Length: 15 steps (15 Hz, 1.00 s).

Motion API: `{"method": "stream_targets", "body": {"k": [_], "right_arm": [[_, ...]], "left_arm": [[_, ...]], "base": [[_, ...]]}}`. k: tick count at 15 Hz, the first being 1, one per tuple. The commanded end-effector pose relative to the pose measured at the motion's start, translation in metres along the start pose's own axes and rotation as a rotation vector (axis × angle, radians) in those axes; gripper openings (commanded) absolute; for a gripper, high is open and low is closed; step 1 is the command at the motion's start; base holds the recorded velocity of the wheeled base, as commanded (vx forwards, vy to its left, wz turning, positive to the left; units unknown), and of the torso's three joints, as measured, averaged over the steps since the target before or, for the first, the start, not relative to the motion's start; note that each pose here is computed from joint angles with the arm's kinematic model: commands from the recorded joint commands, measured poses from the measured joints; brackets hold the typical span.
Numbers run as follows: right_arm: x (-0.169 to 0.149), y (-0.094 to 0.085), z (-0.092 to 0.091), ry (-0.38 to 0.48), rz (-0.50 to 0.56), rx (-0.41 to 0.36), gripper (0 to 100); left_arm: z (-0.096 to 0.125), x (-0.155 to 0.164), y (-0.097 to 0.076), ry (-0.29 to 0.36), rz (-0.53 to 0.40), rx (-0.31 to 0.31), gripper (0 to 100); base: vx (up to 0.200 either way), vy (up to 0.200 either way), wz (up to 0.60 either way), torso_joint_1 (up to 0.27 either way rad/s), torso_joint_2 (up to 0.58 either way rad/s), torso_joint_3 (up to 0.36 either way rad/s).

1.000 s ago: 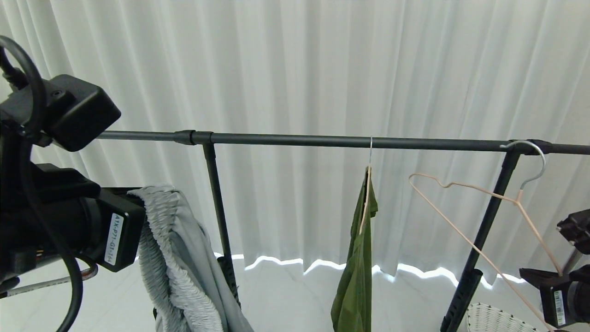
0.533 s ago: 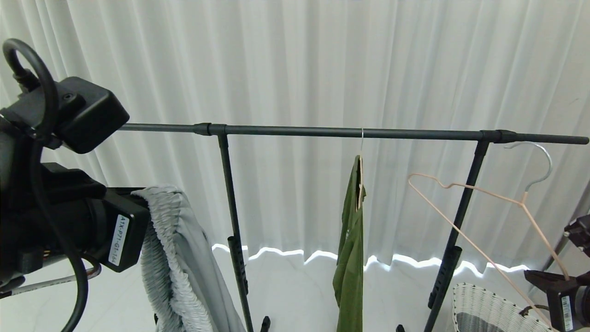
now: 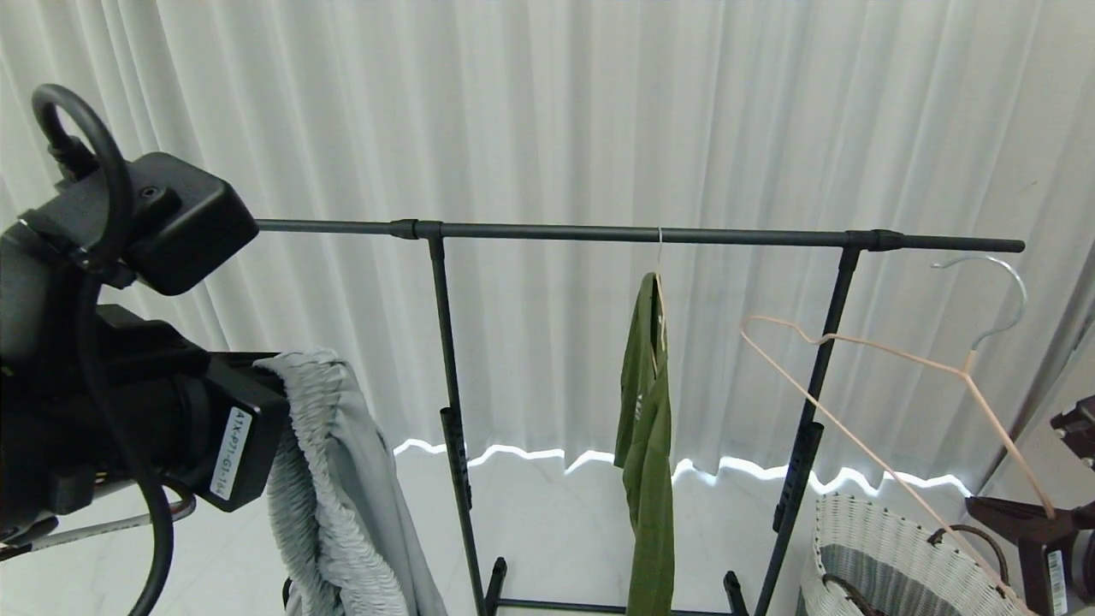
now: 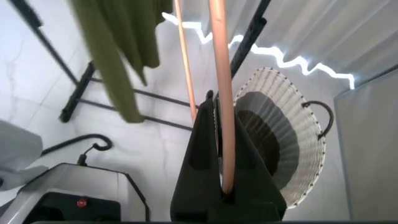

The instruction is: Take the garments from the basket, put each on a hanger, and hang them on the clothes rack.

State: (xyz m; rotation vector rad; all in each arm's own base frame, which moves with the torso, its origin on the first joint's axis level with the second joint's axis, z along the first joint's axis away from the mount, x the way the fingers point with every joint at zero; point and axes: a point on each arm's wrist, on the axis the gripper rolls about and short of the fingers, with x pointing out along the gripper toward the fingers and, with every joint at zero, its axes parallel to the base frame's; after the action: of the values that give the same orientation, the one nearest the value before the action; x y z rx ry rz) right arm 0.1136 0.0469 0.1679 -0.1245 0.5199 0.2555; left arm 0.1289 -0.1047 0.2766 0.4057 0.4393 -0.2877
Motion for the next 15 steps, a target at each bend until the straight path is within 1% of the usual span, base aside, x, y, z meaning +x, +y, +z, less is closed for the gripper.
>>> {"method": "stream_targets", "body": {"k": [1, 3, 5, 6, 8, 9, 10, 11, 12, 13, 15], "right_arm": [[-0.005, 0.002, 0.004, -0.029, 0.05, -0.016, 0], [-0.007, 0.006, 0.008, -0.05, 0.103, -0.043, 0], [-0.01, 0.018, 0.014, -0.067, 0.211, -0.082, 0], [-0.013, 0.026, 0.014, -0.071, 0.29, -0.111, 0], [-0.02, 0.043, 0.01, -0.067, 0.43, -0.163, 0], [-0.026, 0.055, 0.007, -0.056, 0.522, -0.167, 0], [-0.034, 0.065, 0.003, -0.039, 0.618, -0.165, 0], [-0.039, 0.072, 0.0, -0.022, 0.683, -0.161, 0], [-0.042, 0.075, -0.004, 0.0, 0.718, -0.147, 0], [-0.042, 0.075, -0.008, 0.015, 0.718, -0.143, 0], [-0.045, 0.071, -0.01, 0.002, 0.725, -0.133, 0]], "left_arm": [[0.0, 0.002, -0.001, 0.004, -0.005, 0.019, 0], [0.001, 0.006, -0.004, 0.016, -0.008, 0.05, 0], [0.007, 0.019, -0.01, 0.043, -0.009, 0.068, 0], [0.011, 0.031, -0.016, 0.068, -0.009, 0.07, 0], [0.022, 0.051, -0.024, 0.091, -0.001, 0.026, 0], [0.027, 0.061, -0.029, 0.104, 0.006, -0.006, 0], [0.032, 0.072, -0.033, 0.116, 0.035, -0.038, 0], [0.034, 0.083, -0.038, 0.134, 0.074, -0.056, 0], [0.037, 0.094, -0.041, 0.145, 0.139, -0.077, 0], [0.041, 0.101, -0.042, 0.146, 0.177, -0.087, 0], [0.047, 0.108, -0.038, 0.141, 0.197, -0.108, 0]], "base": [[0.0, 0.0, 0.0, 0.0, 0.0, 0.0], [0.0, 0.0, 0.0, 0.0, 0.0, 0.0], [0.0, 0.0, 0.0, 0.0, 0.0, 0.0], [0.0, 0.0, 0.0, 0.0, 0.0, 0.0], [0.0, 0.0, 0.0, 0.0, 0.0, 0.0], [0.0, 0.0, 0.0, 0.0, 0.0, 0.0], [0.0, 0.0, 0.0, 0.0, 0.0, 0.0], [0.0, 0.0, 0.0, 0.0, 0.0, 0.0], [0.0, 0.0, 0.0, 0.0, 0.0, 0.0], [0.0, 0.0, 0.0, 0.0, 0.0, 0.0], [0.0, 0.0, 0.0, 0.0, 0.0, 0.0]]}}
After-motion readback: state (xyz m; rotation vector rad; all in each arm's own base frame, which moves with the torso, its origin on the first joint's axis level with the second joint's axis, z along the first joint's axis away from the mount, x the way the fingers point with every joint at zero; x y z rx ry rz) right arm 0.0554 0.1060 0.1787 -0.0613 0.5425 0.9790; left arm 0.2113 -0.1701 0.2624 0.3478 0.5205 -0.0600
